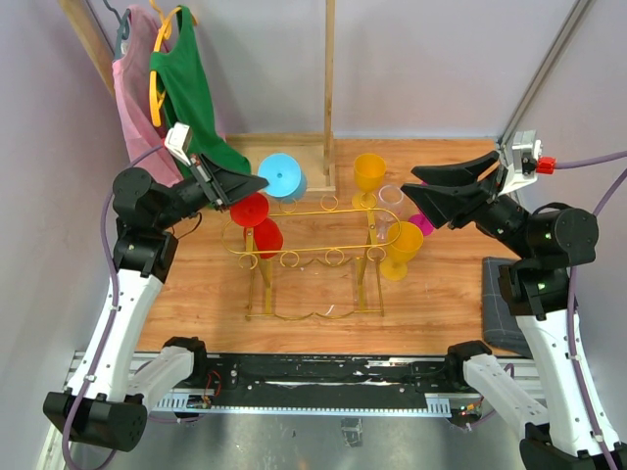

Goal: Place the wine glass upside down on the wine glass rack

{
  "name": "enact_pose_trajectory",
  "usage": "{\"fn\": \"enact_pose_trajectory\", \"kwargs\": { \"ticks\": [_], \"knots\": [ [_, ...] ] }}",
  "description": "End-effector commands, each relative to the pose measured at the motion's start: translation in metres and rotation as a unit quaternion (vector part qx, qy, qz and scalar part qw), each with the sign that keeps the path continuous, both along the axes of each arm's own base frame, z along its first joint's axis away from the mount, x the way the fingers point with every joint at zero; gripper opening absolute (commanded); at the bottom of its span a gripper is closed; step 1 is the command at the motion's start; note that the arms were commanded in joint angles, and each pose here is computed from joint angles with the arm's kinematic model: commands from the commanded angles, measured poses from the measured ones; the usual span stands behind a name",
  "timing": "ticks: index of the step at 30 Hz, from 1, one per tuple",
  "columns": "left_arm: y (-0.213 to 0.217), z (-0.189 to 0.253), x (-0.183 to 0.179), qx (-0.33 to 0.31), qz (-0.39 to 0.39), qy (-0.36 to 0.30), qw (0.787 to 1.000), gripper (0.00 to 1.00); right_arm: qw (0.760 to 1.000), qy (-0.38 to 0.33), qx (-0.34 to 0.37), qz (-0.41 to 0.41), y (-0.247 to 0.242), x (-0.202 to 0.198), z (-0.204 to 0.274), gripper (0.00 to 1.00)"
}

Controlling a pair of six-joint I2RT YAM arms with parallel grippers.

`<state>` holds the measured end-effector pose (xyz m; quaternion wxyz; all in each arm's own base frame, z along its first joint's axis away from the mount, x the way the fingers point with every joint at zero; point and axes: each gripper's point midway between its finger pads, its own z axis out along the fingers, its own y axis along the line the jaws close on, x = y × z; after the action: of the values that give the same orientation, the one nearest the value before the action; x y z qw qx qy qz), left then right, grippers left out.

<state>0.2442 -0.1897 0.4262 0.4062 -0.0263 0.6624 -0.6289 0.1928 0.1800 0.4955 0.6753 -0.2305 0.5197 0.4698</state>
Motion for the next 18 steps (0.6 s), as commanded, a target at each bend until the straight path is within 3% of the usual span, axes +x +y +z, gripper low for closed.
{"fn": "enact_pose_trajectory", "kwargs": {
  "ticks": [1,18],
  "knots": [
    [-0.004,-0.004,-0.012,0.011,-0.021,-0.01,1.0,0.0,1.0,-0.004,0.007,-0.007,-0.002,0.001,0.002,0.49],
    [-0.012,-0.032,-0.005,0.034,-0.031,0.027,0.999,0.0,1.0,0.0,0.006,-0.008,-0.002,0.004,-0.002,0.48]
  ]
}}
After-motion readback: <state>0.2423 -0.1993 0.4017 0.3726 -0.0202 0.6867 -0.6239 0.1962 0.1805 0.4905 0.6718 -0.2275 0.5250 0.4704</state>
